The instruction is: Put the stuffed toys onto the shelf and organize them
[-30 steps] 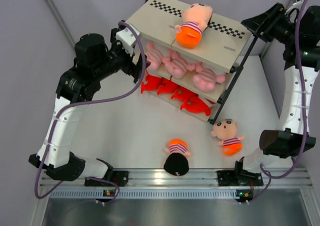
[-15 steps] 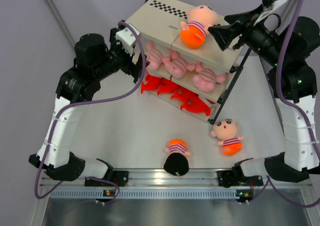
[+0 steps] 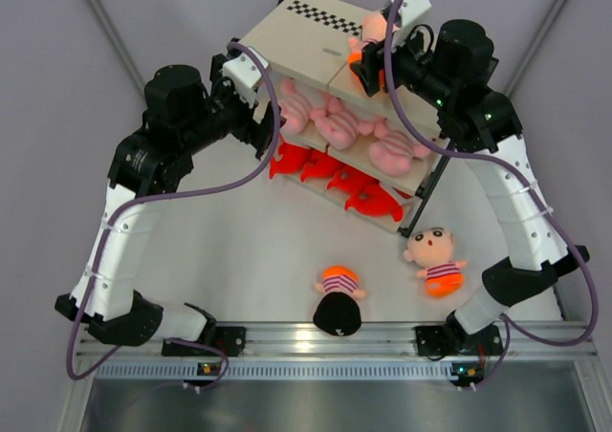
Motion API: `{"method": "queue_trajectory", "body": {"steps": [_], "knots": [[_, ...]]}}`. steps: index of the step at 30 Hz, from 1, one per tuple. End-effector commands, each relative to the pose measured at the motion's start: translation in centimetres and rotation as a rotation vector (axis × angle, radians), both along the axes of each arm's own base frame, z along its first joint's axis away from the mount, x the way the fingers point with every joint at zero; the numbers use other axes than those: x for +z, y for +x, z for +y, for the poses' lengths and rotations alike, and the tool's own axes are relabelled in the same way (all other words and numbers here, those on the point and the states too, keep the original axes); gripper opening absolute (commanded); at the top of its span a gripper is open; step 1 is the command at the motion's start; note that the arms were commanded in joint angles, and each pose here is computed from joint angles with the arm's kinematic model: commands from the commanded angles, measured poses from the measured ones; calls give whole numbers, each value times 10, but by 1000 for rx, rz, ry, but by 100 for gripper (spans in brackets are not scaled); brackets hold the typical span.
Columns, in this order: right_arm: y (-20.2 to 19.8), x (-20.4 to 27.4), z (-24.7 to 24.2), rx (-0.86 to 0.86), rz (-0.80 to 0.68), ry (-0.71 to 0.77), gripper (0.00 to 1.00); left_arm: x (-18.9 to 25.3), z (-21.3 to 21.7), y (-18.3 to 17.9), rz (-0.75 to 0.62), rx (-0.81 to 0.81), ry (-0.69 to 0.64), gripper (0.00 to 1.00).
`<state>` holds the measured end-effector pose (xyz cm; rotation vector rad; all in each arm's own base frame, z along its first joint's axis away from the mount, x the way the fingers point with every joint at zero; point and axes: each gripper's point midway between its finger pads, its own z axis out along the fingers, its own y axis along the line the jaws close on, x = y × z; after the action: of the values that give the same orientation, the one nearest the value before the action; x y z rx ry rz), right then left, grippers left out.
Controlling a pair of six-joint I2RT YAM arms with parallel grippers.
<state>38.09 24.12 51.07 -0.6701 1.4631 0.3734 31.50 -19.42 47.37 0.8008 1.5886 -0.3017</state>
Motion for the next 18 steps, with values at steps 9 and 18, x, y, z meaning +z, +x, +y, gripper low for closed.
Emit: {"method": "queue_trajectory", "body": {"steps": [9,18], "knots": [[-11,0,-31,-123,-33,-119,4,17,6,-8,-67,1,-9,91],[-46,-9,-81,-203,-8,-284,0,10,8,-9,-59,7,6,91]]}}
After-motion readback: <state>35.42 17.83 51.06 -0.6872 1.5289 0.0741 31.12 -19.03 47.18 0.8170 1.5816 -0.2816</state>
